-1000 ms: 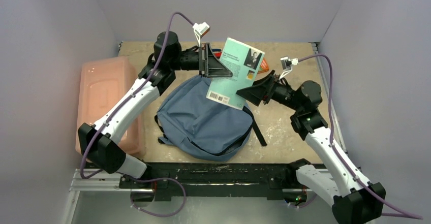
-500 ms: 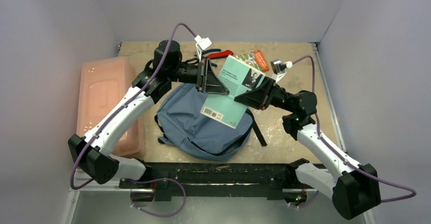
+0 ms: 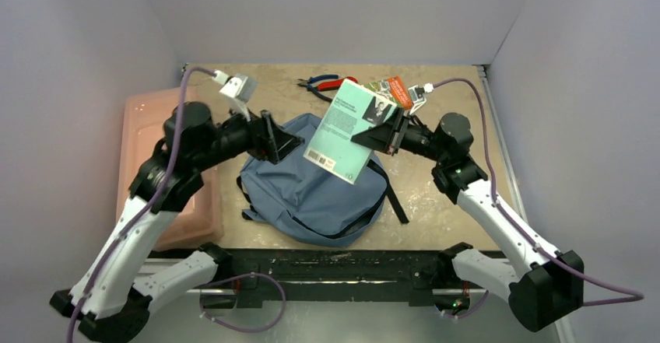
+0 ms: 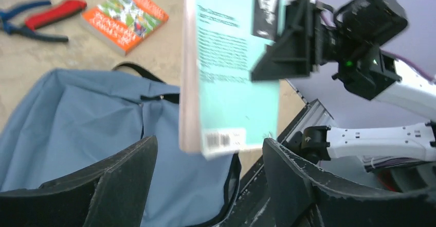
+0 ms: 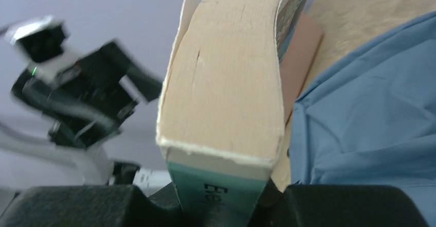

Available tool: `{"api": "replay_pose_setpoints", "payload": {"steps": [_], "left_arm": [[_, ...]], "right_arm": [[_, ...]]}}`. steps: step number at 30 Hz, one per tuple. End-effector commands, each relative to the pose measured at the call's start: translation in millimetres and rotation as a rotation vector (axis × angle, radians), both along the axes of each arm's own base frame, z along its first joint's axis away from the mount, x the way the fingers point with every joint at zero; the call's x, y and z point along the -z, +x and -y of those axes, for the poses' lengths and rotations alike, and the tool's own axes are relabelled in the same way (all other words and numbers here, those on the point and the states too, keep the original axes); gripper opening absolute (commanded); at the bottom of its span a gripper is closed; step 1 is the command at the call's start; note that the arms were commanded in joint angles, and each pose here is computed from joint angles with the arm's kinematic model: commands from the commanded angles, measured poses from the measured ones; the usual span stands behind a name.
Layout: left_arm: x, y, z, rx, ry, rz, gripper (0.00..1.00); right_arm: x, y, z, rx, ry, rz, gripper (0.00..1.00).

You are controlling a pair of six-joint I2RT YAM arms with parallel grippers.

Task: Pack the student bag
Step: Pick up the book from the center of the board.

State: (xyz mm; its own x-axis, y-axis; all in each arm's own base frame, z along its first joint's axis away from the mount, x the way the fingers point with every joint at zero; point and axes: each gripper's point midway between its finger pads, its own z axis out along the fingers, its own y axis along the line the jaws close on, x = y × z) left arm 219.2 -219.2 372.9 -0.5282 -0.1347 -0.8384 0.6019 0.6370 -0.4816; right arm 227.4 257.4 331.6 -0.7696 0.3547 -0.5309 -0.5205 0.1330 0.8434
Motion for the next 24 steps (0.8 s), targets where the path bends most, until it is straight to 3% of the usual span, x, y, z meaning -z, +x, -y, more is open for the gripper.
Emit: {"api": "replay_pose_setpoints", "payload": {"steps": [1, 8, 12, 20, 24], "left_arm": [[-19.8, -13.0, -9.9, -0.015, 0.024, 0.273, 0.75], [15.5, -34.9, 32.3, 0.166, 0.375, 0.738, 0.81], [41.8, -21.0, 68.6, 0.174, 0.721, 0.879, 0.81], [81.5, 14.4, 100.9, 0.065, 1.113, 0.973, 0.81], [81.1, 36.3, 100.0, -0.087, 1.301, 1.021, 0.69]], "right_arm": [[6.8, 47.9, 21.2, 0.312, -0.11, -0.195, 0.0], [22.4, 59.3, 4.4, 0.306, -0.015, -0.427, 0.0], [28.7, 60.6, 0.8, 0.382, -0.003, -0.496, 0.0], [18.9, 50.6, -3.5, 0.445, 0.033, -0.54, 0.0], [13.7, 44.9, -5.0, 0.461, 0.04, -0.54, 0.0]]}}
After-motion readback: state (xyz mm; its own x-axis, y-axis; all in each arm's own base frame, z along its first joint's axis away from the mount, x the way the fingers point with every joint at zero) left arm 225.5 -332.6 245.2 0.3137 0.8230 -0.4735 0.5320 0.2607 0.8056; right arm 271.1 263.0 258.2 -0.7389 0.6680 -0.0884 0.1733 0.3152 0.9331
